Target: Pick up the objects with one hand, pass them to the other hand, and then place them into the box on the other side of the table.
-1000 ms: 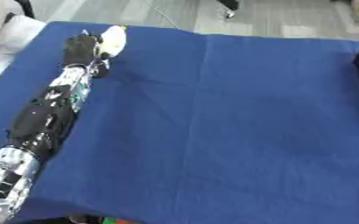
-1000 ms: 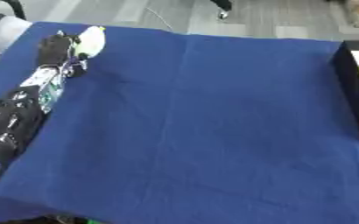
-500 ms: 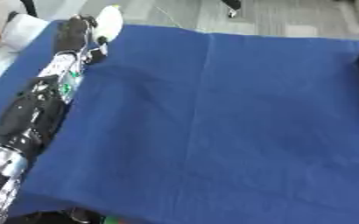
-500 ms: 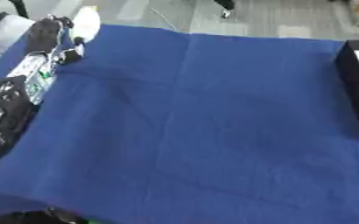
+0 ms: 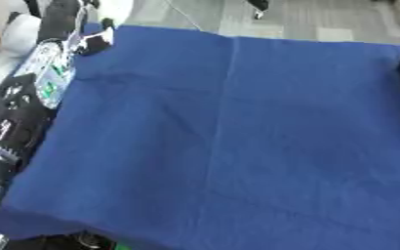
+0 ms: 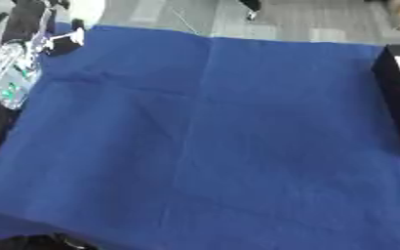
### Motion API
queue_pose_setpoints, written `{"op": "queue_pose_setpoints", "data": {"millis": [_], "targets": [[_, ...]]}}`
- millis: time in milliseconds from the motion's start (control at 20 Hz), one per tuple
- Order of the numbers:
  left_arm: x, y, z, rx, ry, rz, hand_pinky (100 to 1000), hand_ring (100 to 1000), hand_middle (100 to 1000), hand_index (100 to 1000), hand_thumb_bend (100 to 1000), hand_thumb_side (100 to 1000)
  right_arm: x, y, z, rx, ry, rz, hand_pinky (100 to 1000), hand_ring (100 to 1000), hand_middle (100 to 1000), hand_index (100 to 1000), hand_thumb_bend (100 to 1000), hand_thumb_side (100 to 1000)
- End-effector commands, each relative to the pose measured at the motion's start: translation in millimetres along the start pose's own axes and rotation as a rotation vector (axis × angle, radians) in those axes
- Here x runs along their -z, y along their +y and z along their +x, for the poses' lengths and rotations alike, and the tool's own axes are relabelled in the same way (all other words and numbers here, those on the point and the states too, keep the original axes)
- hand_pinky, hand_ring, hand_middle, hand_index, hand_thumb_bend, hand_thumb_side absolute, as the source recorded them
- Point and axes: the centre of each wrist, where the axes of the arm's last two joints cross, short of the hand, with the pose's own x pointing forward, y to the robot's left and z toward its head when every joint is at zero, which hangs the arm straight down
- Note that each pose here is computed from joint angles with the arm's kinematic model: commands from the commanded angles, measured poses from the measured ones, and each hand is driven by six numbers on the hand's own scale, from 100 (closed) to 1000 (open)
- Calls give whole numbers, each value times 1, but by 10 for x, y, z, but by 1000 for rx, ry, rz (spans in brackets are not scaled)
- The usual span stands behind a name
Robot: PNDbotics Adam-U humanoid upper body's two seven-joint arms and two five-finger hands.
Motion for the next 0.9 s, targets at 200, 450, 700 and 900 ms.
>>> {"op": "queue_pose_setpoints", "data": {"millis": [200,450,700,900], "targets": [[-85,490,287,-78,-216,12,631,306,100,348,100,249,76,-66,108,-9,-63,25,1000,1000,796,1000,100,430],[-282,582,584,-100,-404,-60,636,312,100,350,100,210,156,-16,229,12,-139,69,1000,1000,801,1000,100,429],[-490,622,913,-82,-601,-144,638,315,100,352,100,187,256,39,401,43,-238,117,1000,1000,809,1000,100,427],[-629,642,1156,-66,-740,-214,641,318,100,354,100,176,349,92,542,72,-321,156,1000,1000,815,1000,100,423]]}}
